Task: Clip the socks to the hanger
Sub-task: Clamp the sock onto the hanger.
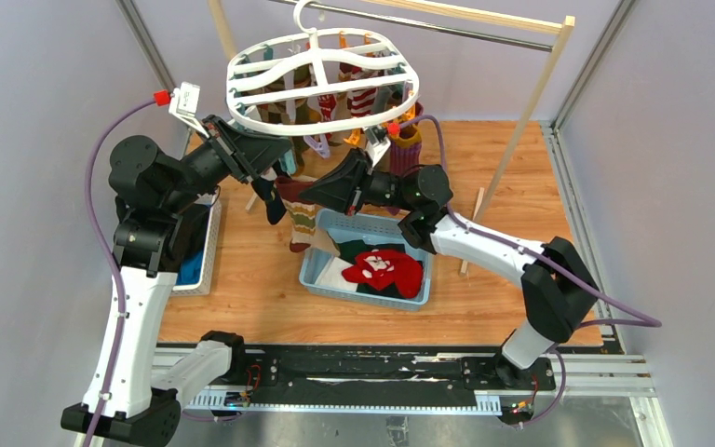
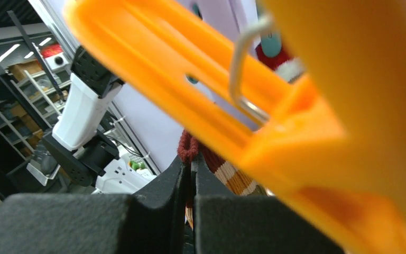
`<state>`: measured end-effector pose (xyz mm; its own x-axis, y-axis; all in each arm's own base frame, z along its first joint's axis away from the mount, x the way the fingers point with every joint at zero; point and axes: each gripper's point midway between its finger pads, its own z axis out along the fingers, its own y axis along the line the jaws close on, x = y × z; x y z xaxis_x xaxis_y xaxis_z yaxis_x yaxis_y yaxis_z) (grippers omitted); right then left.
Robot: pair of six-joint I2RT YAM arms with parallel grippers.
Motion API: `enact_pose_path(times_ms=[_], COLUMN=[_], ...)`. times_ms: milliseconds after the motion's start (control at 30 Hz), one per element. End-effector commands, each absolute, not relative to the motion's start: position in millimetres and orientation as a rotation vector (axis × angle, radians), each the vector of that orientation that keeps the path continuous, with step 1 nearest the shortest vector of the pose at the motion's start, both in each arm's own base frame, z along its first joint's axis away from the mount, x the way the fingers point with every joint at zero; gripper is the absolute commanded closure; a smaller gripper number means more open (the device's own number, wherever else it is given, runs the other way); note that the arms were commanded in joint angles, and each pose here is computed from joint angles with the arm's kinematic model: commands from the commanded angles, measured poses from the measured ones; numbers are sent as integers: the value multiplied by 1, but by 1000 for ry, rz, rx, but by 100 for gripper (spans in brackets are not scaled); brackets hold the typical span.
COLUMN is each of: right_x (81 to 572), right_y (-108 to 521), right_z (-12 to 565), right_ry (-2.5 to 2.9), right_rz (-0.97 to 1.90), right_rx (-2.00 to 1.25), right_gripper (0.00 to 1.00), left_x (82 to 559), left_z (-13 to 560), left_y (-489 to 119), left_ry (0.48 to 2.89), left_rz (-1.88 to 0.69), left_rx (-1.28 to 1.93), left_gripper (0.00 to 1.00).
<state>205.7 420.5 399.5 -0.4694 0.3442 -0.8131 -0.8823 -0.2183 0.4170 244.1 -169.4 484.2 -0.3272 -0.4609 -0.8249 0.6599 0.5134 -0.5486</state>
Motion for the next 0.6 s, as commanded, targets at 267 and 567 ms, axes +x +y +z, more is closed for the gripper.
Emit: enact_pose_path(times_ms=[267,567], right_x=[204,216], right_y=[405,402], right_z=[440,446], right_ry=[968,946], right_rz=[1924,1949], right_rx=[-758,-671], right_gripper=[100,100], left_x=[237,235], left_z=[481,480], left_y=[-177,-179], left_ry=[1533,1540], left_rz=[-1198,-1212], left_rx=[235,248], left_gripper=[100,100])
